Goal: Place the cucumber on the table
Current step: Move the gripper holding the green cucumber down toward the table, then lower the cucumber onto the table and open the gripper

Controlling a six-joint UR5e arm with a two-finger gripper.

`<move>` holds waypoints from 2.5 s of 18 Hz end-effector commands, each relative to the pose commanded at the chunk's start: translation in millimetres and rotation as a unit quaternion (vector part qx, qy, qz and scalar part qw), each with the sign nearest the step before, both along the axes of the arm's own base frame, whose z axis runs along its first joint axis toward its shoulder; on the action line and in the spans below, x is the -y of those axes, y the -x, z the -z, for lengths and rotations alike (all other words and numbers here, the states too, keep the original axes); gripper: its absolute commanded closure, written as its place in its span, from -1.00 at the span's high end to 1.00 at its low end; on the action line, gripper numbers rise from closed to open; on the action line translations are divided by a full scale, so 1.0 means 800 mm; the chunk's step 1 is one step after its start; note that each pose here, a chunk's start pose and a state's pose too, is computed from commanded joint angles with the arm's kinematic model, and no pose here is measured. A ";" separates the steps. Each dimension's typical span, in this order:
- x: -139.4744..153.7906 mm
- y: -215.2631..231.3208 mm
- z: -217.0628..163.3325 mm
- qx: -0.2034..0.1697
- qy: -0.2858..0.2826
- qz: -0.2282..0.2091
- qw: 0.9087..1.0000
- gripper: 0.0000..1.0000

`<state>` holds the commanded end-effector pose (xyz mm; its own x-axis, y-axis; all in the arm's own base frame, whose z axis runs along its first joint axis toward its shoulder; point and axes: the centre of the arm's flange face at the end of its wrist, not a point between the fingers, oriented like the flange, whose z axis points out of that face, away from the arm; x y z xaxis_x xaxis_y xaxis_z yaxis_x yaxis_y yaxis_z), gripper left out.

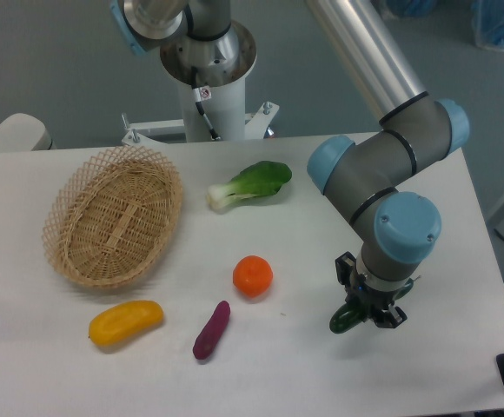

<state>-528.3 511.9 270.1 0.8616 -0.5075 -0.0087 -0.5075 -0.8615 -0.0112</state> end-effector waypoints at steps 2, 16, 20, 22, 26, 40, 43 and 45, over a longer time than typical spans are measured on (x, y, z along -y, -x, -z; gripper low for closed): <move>0.001 -0.003 -0.002 0.000 0.001 -0.001 1.000 -0.64; -0.001 -0.060 0.017 0.031 0.028 -0.098 0.994 -0.62; -0.021 -0.079 0.044 0.039 0.041 -0.140 0.988 -0.62; -0.023 -0.081 0.049 0.041 0.044 -0.146 0.987 -0.61; -0.017 -0.088 0.065 0.047 0.052 -0.146 0.987 -0.50; -0.007 -0.077 0.055 0.042 0.044 -0.149 0.987 1.00; -0.006 -0.063 0.040 0.025 0.028 -0.154 0.987 1.00; -0.002 -0.049 0.028 0.013 0.015 -0.159 0.987 1.00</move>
